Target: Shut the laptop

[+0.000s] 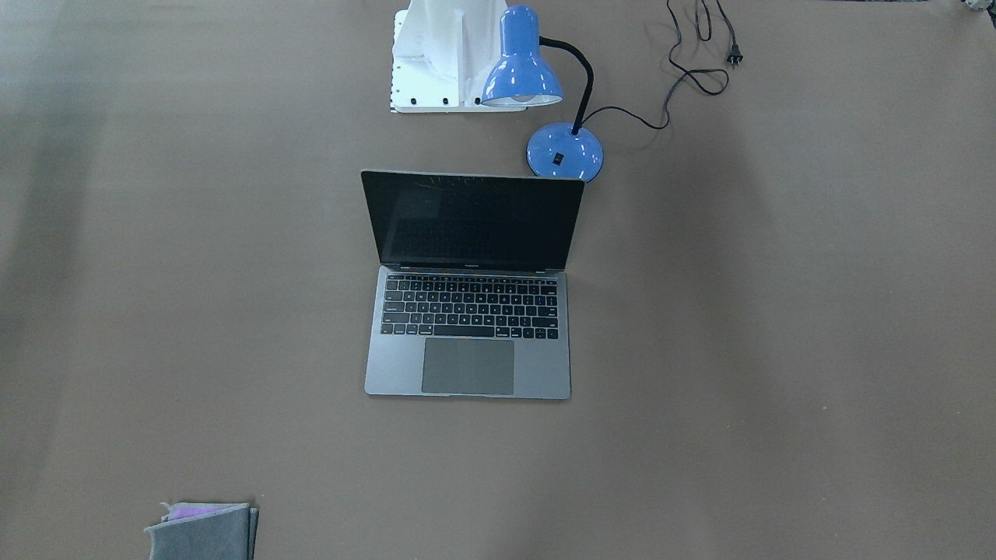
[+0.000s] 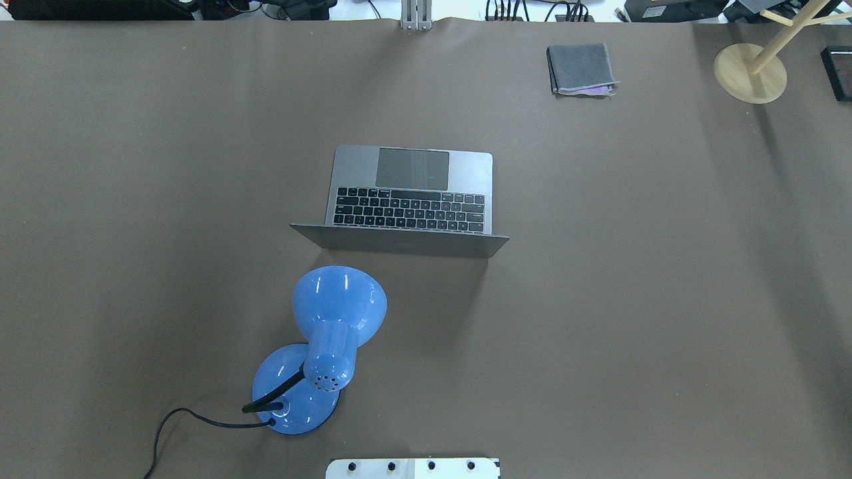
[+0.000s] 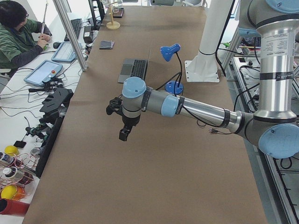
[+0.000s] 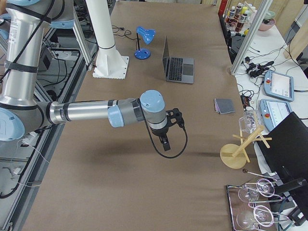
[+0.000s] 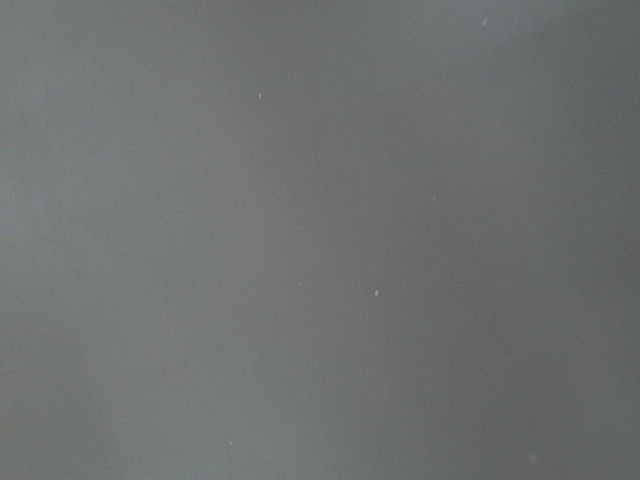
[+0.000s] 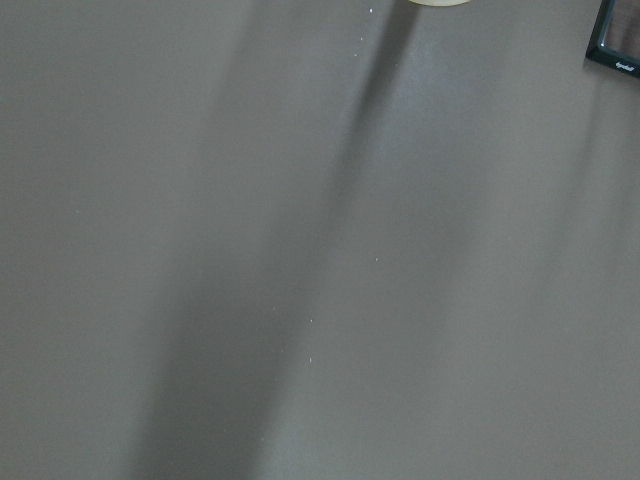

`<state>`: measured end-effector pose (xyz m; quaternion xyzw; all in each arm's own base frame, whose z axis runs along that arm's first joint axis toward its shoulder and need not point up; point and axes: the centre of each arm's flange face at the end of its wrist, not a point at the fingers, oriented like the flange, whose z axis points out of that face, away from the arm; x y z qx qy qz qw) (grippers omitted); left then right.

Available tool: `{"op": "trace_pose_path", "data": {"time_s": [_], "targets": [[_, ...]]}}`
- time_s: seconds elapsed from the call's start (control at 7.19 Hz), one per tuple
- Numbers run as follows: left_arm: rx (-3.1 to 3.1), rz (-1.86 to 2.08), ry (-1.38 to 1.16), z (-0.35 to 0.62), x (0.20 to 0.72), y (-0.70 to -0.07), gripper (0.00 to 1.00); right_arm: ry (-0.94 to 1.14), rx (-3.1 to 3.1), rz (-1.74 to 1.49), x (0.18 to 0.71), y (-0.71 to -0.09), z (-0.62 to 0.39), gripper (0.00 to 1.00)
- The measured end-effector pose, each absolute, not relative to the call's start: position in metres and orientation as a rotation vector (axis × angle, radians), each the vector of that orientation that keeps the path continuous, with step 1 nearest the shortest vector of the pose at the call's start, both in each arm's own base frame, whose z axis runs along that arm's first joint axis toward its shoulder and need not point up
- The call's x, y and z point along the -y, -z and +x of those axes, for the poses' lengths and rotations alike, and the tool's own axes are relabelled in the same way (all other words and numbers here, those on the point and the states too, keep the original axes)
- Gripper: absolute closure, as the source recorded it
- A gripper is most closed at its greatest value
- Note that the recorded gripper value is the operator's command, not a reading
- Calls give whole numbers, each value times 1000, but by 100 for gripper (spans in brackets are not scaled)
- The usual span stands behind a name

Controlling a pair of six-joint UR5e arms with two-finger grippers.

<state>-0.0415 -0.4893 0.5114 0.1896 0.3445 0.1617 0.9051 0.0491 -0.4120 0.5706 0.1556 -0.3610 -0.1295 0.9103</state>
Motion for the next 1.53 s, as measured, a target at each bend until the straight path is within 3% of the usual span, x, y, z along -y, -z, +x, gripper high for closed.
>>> {"op": "trace_pose_path", "data": {"time_s": [0.83, 1.39, 1.53], "targets": [[-856, 556, -434, -15, 512, -479, 2, 177, 1016, 274, 409, -540, 22, 11], [-1062, 443, -381, 79, 498, -455, 2, 68, 1111, 258, 402, -505, -54, 11], [-1124, 411, -336, 109, 489, -445, 2, 14, 1129, 259, 397, -493, -87, 16]]}}
